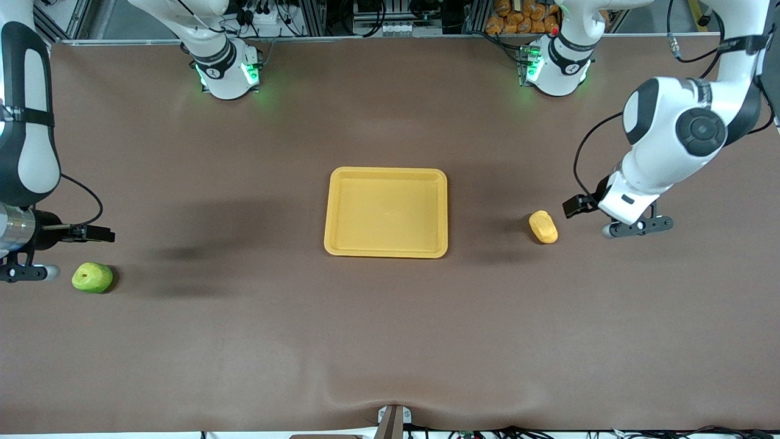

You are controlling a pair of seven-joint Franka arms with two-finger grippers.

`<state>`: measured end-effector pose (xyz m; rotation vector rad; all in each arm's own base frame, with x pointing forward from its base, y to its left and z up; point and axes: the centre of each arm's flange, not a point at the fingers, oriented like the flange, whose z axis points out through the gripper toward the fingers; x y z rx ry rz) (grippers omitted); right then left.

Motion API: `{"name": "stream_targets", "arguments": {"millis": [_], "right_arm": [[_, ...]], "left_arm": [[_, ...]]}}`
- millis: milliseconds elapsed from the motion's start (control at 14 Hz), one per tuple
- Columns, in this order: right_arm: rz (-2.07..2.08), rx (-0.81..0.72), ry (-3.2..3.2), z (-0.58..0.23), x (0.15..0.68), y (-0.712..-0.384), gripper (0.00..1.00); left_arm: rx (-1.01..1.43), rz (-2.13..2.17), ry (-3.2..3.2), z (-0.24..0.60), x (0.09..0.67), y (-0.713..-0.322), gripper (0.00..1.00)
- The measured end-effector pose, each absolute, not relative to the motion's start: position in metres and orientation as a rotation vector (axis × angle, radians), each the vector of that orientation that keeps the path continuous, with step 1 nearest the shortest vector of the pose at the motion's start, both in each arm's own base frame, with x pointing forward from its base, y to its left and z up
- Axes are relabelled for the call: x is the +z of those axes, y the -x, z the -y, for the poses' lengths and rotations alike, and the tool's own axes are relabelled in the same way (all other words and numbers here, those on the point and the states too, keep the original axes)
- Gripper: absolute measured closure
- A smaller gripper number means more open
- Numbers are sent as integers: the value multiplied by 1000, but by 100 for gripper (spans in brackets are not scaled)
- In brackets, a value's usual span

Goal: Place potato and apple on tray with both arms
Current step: 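Move the right gripper toward the green apple while the left gripper approaches the potato, then lower the left gripper onto the potato while the right gripper lowers onto the apple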

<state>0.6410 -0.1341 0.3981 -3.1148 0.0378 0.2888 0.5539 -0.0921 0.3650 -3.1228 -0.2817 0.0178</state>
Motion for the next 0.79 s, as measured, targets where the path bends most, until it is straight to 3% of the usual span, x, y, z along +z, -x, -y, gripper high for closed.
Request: {"name": "stream_targets", "arguments": {"millis": [786], "right_arm": [[-196, 247, 3117, 207, 319, -646, 0]], "left_arm": [[73, 657, 3085, 112, 269, -554, 0]]}}
